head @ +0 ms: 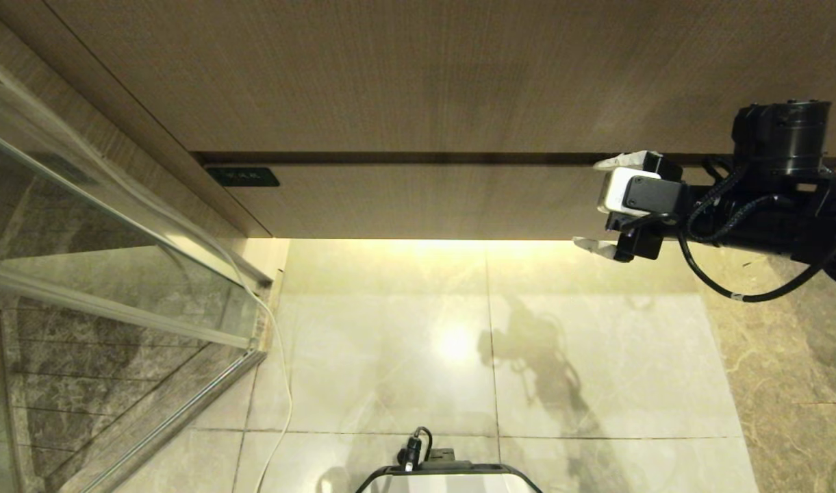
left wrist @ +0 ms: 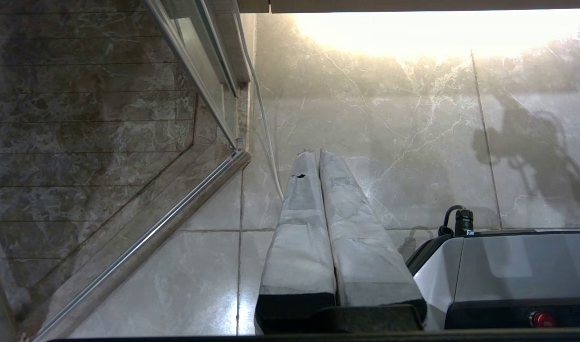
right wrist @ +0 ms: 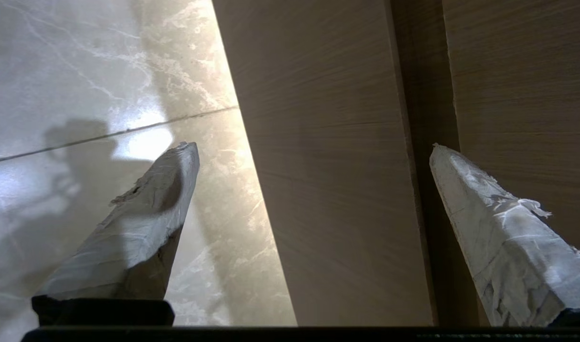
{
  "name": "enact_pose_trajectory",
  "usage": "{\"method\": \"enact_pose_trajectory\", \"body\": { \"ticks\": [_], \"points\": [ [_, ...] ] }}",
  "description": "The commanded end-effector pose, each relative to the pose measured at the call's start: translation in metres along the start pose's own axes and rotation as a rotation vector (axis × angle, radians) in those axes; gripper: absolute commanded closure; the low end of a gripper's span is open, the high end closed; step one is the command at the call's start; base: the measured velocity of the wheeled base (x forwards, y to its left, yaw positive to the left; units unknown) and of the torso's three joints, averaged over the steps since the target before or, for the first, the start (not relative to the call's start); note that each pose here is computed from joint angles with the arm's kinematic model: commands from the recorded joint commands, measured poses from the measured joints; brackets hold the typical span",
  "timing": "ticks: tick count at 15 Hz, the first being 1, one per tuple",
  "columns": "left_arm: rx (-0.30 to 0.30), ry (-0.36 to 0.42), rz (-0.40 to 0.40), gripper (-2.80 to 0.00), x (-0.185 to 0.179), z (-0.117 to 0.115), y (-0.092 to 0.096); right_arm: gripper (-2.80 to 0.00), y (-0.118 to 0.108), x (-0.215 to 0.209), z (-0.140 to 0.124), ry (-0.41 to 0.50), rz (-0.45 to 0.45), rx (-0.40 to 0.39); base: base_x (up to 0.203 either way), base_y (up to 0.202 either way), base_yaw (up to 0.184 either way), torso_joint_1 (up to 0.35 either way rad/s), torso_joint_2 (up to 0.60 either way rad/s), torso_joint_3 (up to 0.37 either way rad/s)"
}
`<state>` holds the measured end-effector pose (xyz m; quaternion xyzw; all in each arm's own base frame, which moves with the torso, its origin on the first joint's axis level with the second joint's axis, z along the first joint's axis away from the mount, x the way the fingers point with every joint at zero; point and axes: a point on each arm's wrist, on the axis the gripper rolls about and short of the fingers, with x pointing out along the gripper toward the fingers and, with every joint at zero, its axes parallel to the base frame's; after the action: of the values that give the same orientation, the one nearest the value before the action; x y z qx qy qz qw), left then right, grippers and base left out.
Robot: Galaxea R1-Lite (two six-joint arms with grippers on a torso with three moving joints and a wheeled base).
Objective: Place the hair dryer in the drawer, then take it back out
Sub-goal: Pull open the drawer
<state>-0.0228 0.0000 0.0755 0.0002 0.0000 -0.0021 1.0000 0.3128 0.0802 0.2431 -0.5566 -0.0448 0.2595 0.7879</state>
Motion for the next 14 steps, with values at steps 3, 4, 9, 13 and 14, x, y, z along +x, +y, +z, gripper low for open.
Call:
{"method": "enact_pose_trajectory", "body": {
  "ticks": [3, 4, 9, 13, 14],
  "points": [
    [0.0, 0.0, 0.0, 0.0, 0.0, 0.0, 0.0, -2.8, -0.009, 0.022, -0.015, 0.014, -0.014, -0.001, 0.0, 0.0, 0.0, 0.0, 0.0, 0.0],
    [0.0, 0.0, 0.0, 0.0, 0.0, 0.0, 0.0, -2.8, -0.01, 0.024, -0.02, 0.022, -0.016, 0.001, 0.0, 0.0, 0.0, 0.0, 0.0, 0.0],
    [0.0, 0.0, 0.0, 0.0, 0.0, 0.0, 0.0, -2.8, -0.011, 0.032, -0.032, 0.048, -0.015, 0.011, 0.0, 0.0, 0.0, 0.0, 0.0, 0.0],
    [0.0, 0.001, 0.0, 0.0, 0.0, 0.0, 0.0, -2.8, -0.011, 0.036, -0.036, 0.052, -0.024, 0.012, 0.0, 0.0, 0.0, 0.0, 0.0, 0.0],
    [0.0, 0.001, 0.0, 0.0, 0.0, 0.0, 0.0, -2.8, -0.012, 0.036, -0.036, 0.046, -0.035, 0.008, 0.0, 0.0, 0.0, 0.0, 0.0, 0.0]
  ]
}}
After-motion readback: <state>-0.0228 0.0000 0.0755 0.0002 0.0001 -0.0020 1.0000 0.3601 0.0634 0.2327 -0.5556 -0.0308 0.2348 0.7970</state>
